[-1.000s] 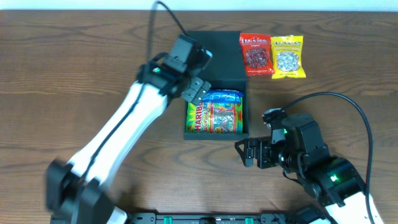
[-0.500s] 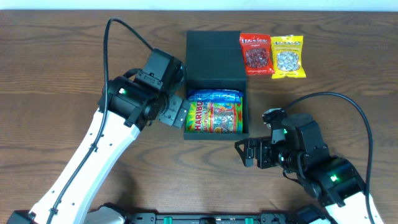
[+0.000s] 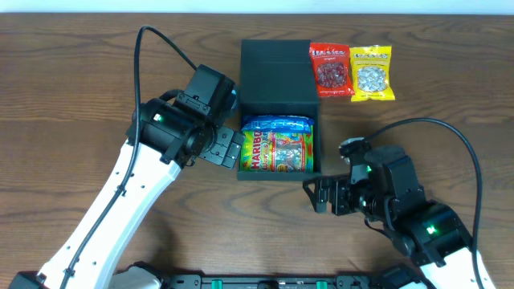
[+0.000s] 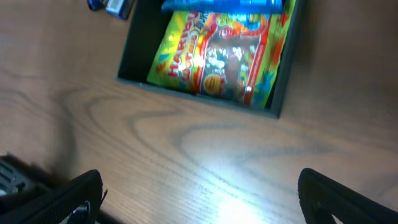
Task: Pack container
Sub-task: 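Release the blue bar and lift left gripper beside the box, then reach right gripper to the yellow HACKS bag and grasp it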
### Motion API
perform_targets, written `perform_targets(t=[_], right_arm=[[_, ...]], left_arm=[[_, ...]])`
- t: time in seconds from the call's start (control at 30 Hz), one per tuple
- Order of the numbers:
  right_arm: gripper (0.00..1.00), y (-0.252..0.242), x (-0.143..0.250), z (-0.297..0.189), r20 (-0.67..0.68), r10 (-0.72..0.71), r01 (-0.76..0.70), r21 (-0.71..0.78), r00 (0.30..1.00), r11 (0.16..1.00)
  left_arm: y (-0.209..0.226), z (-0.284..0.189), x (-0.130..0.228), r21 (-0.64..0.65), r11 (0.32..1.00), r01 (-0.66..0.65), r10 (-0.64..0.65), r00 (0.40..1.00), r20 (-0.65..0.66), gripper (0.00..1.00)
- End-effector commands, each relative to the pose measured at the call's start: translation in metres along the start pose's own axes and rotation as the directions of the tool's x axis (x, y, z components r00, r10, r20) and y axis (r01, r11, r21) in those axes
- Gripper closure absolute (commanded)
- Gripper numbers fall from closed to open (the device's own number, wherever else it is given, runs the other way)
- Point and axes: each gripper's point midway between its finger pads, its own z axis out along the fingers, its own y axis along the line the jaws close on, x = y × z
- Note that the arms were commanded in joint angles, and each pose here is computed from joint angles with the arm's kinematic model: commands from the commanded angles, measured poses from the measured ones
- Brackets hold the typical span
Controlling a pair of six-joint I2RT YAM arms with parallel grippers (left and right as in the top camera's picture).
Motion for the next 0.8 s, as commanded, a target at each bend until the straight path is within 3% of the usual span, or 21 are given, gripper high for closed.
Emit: perform_targets(t=[0.0,0.3,0.43,0.77], right_arm=[[0.01,-0.008,-0.018,-0.003,0.071,-0.013,0.009,0.062,0.997,0.998],[0.01,-0.056,-0.061,-0.002,0.228,-0.012,-0.057,0.293,0.974,0.954],[0.01,-0.074,-0.082,0.002,0.267,-0.040,-0.055,0.338,0.963,0.940],[0.01,-0.150,-0.141,0.010,0.433,-0.006,-0.216,0.461,0.901,0.861]], left_arm=[[0.002,-0.003,-0.003,-0.007,1.000,0.008,-0.008,1.000,0.010,0.05],[0.002,-0.003,-0.003,-0.007,1.000,0.008,-0.008,1.000,0.010,0.05],[0.002,-0.003,-0.003,-0.007,1.000,0.008,-0.008,1.000,0.010,0.05],[0.002,-0.003,-0.003,-0.007,1.000,0.008,-0.008,1.000,0.010,0.05]])
